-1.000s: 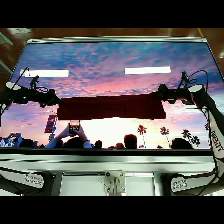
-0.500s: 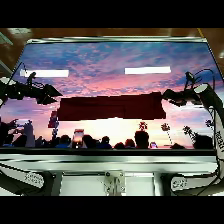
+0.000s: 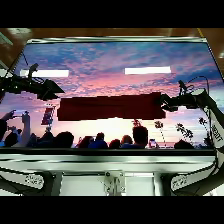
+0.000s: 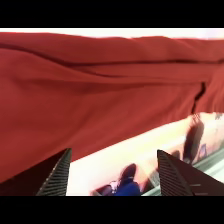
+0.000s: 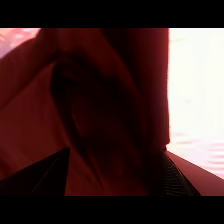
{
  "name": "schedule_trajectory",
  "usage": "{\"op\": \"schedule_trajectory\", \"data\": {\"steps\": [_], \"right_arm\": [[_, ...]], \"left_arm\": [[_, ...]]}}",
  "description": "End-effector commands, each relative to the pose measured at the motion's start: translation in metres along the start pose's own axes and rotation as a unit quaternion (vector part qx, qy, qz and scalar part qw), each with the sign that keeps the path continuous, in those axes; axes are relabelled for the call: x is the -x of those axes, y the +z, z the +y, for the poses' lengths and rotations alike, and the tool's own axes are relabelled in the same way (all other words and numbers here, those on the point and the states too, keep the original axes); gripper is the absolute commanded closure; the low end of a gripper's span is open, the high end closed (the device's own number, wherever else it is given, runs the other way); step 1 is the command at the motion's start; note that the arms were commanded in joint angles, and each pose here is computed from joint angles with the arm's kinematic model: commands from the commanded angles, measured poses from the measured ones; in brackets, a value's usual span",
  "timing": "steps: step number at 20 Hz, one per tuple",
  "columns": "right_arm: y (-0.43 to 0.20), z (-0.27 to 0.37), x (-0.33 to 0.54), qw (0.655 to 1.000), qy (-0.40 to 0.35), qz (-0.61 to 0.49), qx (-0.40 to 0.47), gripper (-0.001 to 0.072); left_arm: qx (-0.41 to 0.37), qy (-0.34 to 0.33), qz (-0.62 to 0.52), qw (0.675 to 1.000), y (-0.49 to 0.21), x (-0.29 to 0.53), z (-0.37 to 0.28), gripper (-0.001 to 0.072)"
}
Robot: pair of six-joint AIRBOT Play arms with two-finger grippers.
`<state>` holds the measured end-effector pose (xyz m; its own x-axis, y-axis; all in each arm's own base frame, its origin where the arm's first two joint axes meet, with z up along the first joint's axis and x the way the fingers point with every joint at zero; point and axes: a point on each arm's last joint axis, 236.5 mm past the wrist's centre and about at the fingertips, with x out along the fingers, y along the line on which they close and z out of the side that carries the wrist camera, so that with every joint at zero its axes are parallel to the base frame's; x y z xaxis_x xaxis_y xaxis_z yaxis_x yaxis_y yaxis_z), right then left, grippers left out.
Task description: Fold the shirts.
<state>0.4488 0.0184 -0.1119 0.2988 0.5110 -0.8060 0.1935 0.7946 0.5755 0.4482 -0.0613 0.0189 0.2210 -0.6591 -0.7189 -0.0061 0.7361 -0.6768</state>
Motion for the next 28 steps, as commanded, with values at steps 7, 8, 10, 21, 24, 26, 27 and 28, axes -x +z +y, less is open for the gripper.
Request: {"op": "schedule_trajectory", "data": {"steps": [7,8,10,21,24,26,27,28], "right_arm": [[-0.009,0.039,0.011,0.998,0.04,0.013,0.044,0.0647],[-0.009,0.051,0.025,0.997,0.046,0.007,0.058,0.0647],[-0.011,0.079,0.059,0.995,0.058,-0.009,0.085,0.0647],[-0.07,0.192,0.216,0.985,0.091,-0.097,0.105,0.0647],[-0.076,0.199,0.226,0.985,0.096,-0.106,0.094,0.0647],[-0.079,0.2,0.227,0.986,0.097,-0.101,0.086,0.0647],[-0.08,0.199,0.227,0.987,0.095,-0.098,0.08,0.0647],[-0.08,0.197,0.227,0.988,0.091,-0.098,0.075,0.0647]], "left_arm": [[-0.053,-0.015,0.01,0.998,-0.005,-0.038,-0.053,0.0369],[-0.058,-0.021,0.01,0.998,-0.006,-0.046,-0.061,0.0528],[-0.071,-0.03,0.011,0.997,-0.008,-0.066,-0.08,0.0598],[-0.104,-0.155,0.061,0.98,-0.123,-0.26,-0.247,0.0665],[-0.063,-0.198,0.094,0.974,-0.17,-0.295,-0.279,0.0665],[-0.038,-0.211,0.116,0.97,-0.192,-0.312,-0.285,0.0665],[-0.043,-0.217,0.114,0.969,-0.194,-0.315,-0.284,0.0666],[-0.05,-0.217,0.106,0.969,-0.187,-0.314,-0.281,0.0668]]}}
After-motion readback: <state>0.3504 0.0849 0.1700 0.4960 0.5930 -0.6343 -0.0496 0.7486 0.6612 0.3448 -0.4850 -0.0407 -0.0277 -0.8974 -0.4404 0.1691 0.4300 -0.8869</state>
